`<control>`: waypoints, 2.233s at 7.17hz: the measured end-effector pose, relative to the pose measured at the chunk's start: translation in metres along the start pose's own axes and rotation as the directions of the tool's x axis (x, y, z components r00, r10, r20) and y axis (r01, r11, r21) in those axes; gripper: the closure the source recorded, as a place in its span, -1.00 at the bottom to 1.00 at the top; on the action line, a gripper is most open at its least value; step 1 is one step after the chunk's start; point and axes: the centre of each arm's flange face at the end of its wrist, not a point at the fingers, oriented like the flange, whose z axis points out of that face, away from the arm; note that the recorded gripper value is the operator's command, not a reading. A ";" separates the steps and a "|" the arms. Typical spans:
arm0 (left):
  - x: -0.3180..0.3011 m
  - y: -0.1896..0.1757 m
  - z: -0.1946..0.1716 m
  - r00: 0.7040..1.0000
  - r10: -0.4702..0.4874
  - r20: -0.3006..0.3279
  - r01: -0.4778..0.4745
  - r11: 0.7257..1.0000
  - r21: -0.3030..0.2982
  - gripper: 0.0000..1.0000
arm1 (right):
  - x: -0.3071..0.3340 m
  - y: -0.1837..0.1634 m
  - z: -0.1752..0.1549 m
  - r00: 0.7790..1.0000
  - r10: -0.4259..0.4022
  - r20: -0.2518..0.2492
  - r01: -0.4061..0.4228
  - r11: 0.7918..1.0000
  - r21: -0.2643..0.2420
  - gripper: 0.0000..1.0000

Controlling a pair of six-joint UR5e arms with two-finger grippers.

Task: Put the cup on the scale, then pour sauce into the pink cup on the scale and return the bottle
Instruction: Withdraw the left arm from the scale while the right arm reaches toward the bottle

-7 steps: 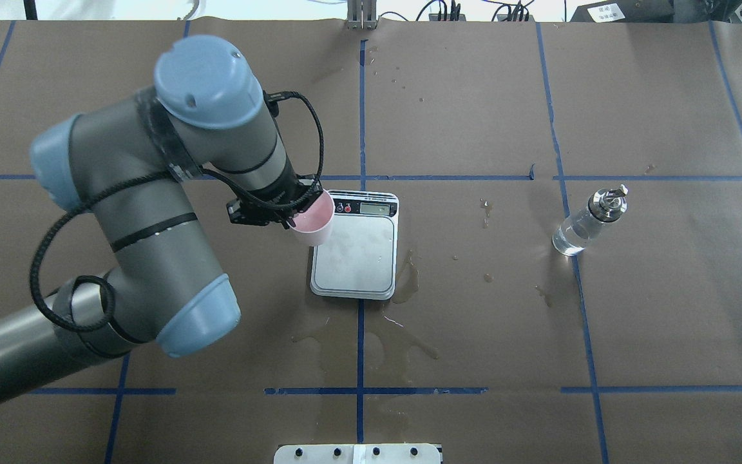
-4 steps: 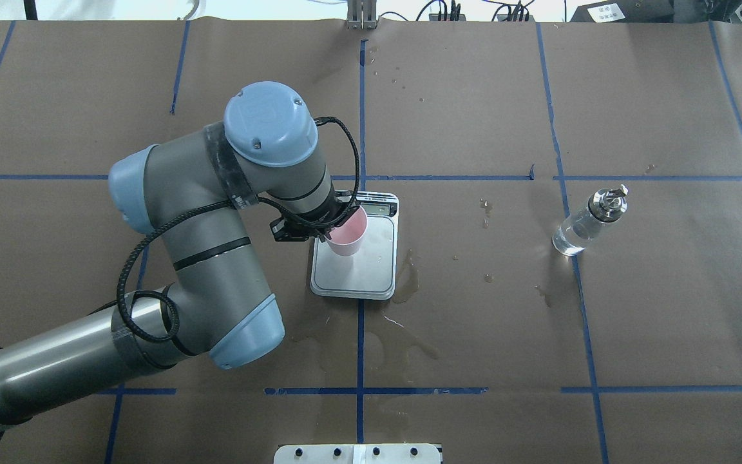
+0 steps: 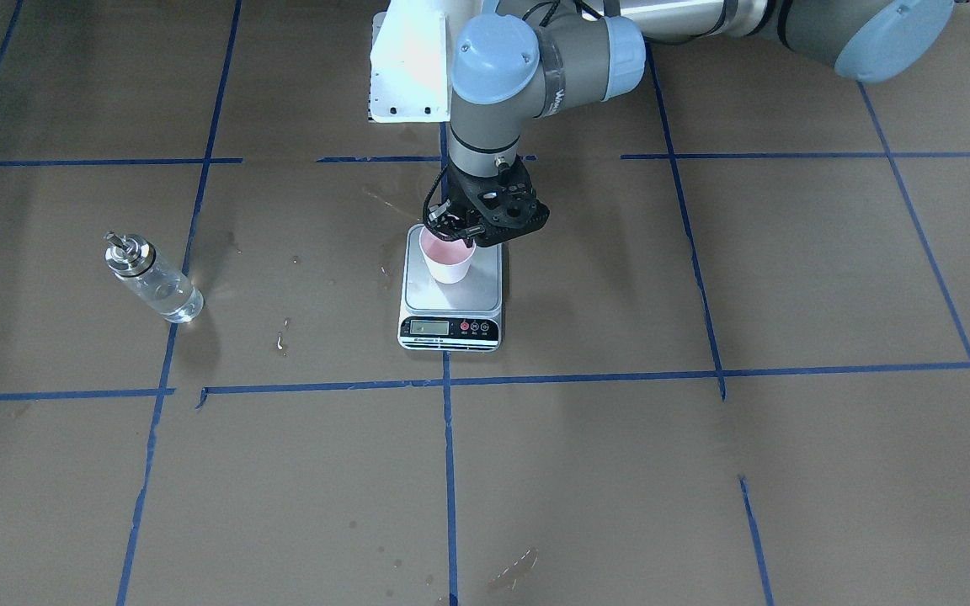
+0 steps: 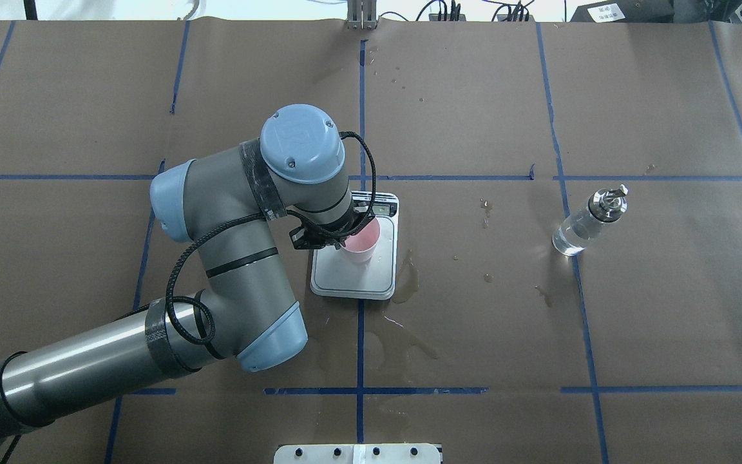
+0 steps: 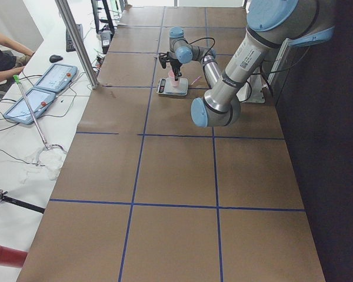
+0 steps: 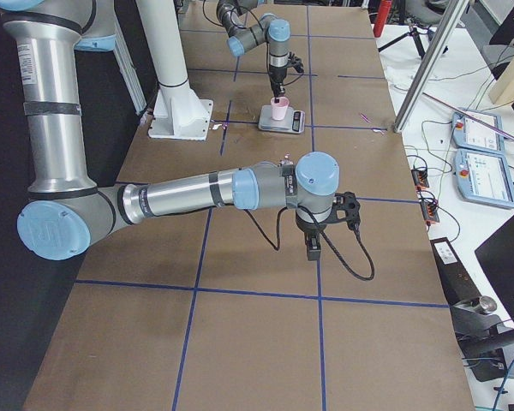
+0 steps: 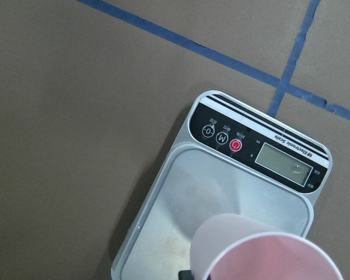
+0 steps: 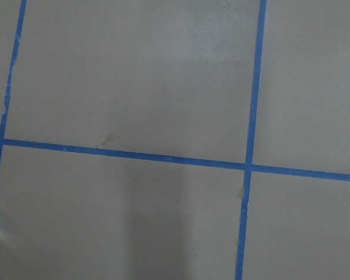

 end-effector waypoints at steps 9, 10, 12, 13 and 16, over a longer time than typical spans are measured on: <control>-0.017 0.011 -0.060 0.991 0.098 -0.087 -0.100 0.995 -0.008 -1.00 | -0.013 -0.004 -0.010 1.000 -0.008 0.004 0.008 1.000 0.021 -1.00; -0.034 0.003 -0.079 0.987 0.129 -0.099 -0.131 0.991 -0.007 -1.00 | -0.037 -0.005 -0.022 1.000 0.018 0.011 -0.019 0.999 0.045 -1.00; -0.087 -0.038 -0.118 0.975 0.205 -0.087 -0.201 0.978 0.054 -1.00 | -0.130 0.004 -0.044 0.994 0.098 0.040 -0.101 0.991 0.086 -1.00; -0.118 -0.070 -0.136 0.968 0.246 -0.053 -0.240 0.966 0.098 -1.00 | -0.180 0.015 -0.047 0.989 0.143 0.043 -0.146 0.984 0.098 -1.00; -0.210 -0.166 -0.180 0.921 0.383 0.066 -0.389 0.907 0.162 -1.00 | -0.299 0.064 -0.050 0.975 0.218 0.047 -0.223 0.964 0.146 -1.00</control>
